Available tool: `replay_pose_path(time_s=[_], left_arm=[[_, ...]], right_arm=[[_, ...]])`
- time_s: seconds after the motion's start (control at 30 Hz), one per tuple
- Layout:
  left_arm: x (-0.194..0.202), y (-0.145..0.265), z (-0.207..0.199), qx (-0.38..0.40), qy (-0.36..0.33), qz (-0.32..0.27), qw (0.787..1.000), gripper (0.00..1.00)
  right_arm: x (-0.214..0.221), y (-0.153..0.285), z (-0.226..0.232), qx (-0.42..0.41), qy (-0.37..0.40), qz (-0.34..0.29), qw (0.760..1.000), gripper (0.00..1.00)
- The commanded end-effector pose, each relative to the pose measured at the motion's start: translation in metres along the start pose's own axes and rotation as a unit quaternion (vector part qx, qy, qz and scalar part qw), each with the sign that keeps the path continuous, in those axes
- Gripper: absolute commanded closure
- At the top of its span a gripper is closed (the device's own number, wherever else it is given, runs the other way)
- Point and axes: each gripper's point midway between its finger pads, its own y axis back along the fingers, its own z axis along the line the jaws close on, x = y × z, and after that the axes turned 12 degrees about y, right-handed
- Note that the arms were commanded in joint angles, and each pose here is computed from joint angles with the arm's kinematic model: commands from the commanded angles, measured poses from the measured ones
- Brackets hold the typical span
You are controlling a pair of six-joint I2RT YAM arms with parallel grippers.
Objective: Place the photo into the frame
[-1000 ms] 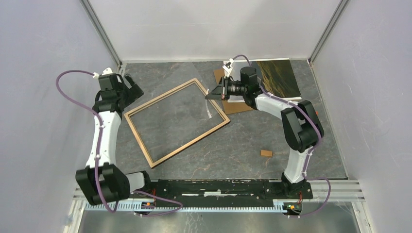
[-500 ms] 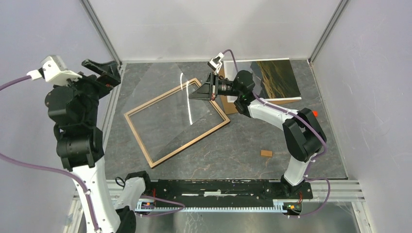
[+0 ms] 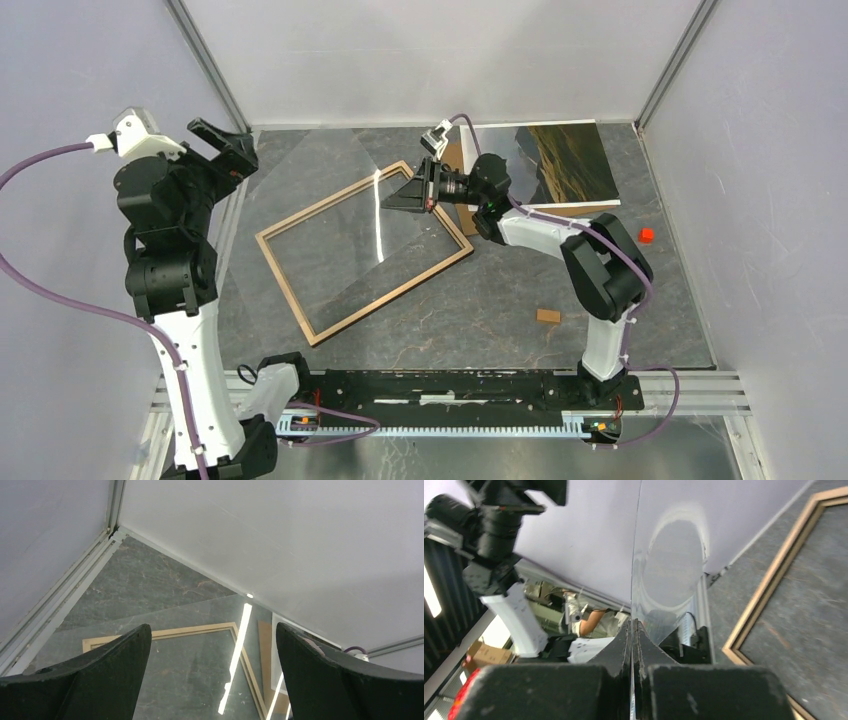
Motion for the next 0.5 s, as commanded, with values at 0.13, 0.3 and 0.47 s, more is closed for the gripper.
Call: replay_pose_path(time_s=[0.13, 0.3, 0.47], left_arm=[[0.017, -0.010, 0.011, -0.009, -0.008, 0.024, 1.000, 0.00], [0.029, -0.017, 0.018, -0.014, -0.002, 0.038, 0.999, 0.00], [0.035, -0.021, 0.019, -0.014, 0.000, 0.050, 0.999, 0.00]], right_arm=[[0.015, 0.033, -0.110, 0.113, -0.006, 0.008, 0.994, 1.00], [0.029, 0.063, -0.157, 0.168, -0.018, 0.023, 0.985, 1.00], [0.035, 0.082, -0.176, 0.191, -0.017, 0.033, 0.981, 1.00]])
